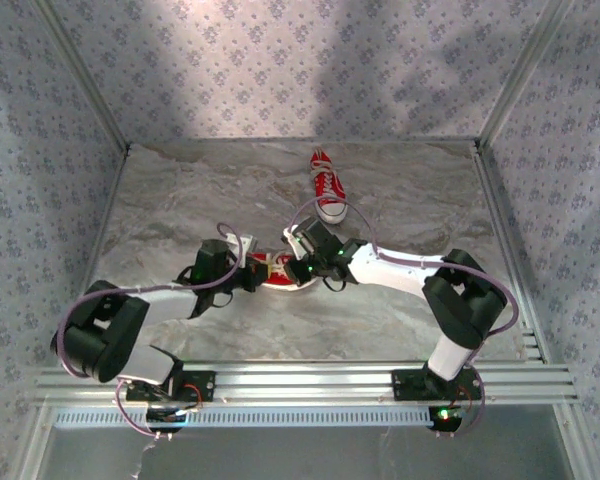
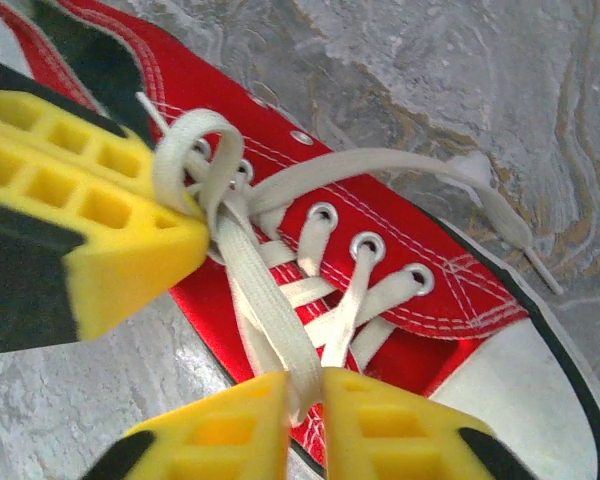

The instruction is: Tie the shoes

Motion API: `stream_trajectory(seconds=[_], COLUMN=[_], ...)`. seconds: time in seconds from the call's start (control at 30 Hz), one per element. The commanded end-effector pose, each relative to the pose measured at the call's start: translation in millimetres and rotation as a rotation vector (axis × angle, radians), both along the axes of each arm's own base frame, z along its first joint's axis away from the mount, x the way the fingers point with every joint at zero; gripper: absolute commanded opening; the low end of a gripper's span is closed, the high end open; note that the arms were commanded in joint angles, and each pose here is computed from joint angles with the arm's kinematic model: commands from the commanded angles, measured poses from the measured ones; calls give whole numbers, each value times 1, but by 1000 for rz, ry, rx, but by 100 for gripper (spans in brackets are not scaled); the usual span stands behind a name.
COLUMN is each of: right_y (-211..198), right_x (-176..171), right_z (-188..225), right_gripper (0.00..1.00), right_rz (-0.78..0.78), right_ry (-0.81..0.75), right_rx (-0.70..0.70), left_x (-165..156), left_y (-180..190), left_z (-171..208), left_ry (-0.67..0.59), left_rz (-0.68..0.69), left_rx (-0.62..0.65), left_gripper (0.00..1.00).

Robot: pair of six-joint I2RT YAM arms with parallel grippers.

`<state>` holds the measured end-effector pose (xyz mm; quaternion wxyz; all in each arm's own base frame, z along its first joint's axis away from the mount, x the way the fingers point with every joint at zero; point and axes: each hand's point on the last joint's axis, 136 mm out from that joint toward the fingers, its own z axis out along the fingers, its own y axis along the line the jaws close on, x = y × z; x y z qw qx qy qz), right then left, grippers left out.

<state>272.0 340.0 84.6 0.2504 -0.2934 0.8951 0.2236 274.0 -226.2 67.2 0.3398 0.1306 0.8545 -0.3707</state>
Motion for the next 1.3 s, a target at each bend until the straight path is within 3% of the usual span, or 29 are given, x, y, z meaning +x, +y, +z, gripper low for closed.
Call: stream_trajectory(seconds=[0.0, 0.13, 0.33, 0.47, 0.83, 1.27], right_y=[5, -12, -57, -59, -36, -10], right_x=[0, 21, 63, 69, 19, -37], right_z=[14, 16, -3, -23, -34, -32], right_gripper=[26, 37, 38, 35, 30, 26], right_rz=[27, -80, -359, -391, -264, -178], right_ry=[-17, -47, -34, 21, 118, 178], right_rx=[16, 13, -69, -118, -95, -59], left_x=[3, 2, 3, 5, 0, -10], left_y=[6, 2, -5, -10, -6, 0], left_z=[-8, -14, -16, -8, 14, 3], left_ry=[9, 15, 1, -23, -72, -41], left_rz=[81, 82, 58, 32, 21, 37], left_rx=[-30, -51, -62, -81, -67, -27], left_gripper=[0, 0, 0, 0, 0, 0])
